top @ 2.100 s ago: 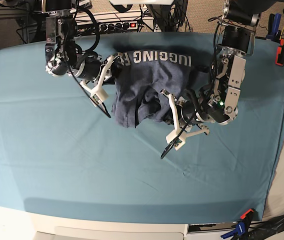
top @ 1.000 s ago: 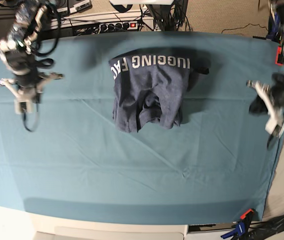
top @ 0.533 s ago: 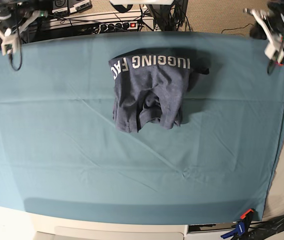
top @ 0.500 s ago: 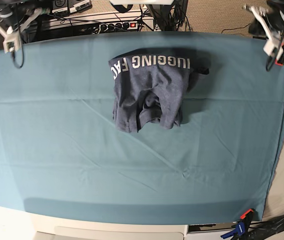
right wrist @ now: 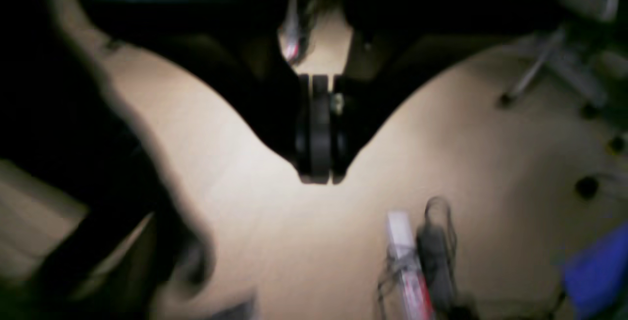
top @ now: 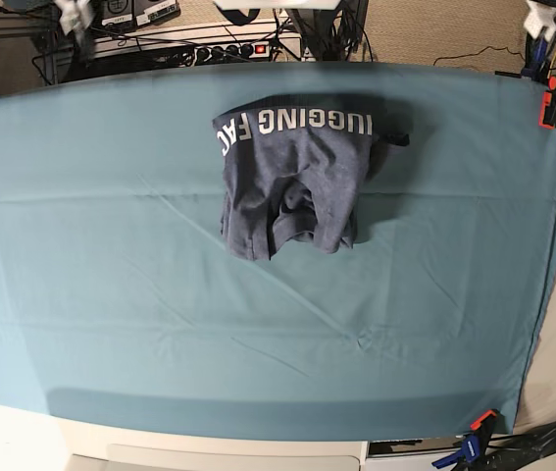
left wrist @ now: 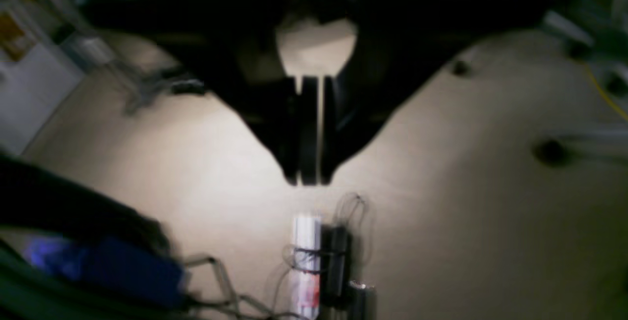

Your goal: Fold the T-shirt properly

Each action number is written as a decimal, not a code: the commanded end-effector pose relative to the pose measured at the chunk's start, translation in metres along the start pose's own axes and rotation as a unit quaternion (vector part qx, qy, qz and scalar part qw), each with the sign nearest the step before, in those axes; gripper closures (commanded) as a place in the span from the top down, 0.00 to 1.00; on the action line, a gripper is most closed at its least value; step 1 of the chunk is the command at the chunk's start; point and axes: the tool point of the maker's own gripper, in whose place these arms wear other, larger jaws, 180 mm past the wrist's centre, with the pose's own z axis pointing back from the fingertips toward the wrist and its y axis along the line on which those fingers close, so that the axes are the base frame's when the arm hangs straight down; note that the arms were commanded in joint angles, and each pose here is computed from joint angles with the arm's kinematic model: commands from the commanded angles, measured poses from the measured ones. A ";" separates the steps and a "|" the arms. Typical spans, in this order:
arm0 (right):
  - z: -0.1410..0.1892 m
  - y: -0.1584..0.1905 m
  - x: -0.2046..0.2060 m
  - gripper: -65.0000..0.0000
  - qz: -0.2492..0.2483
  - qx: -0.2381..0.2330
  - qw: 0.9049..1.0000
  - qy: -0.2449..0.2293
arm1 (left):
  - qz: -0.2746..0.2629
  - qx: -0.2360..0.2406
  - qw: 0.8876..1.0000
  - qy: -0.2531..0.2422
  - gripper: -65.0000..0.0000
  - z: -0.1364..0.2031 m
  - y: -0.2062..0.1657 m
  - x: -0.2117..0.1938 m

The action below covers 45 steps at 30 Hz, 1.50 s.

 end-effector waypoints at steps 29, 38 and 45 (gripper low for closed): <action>-0.174 0.011 -0.014 0.00 -0.131 0.038 0.989 0.055 | 0.063 0.045 0.992 0.095 0.00 -0.154 0.030 -0.078; -0.200 -0.009 0.061 0.00 -0.088 -0.056 0.992 -0.064 | -0.124 0.197 0.972 0.033 0.00 -0.226 0.038 -0.017; -0.194 -0.004 0.145 0.00 -0.036 -0.059 0.980 -0.184 | -0.123 0.169 0.978 0.015 0.00 -0.262 0.001 0.010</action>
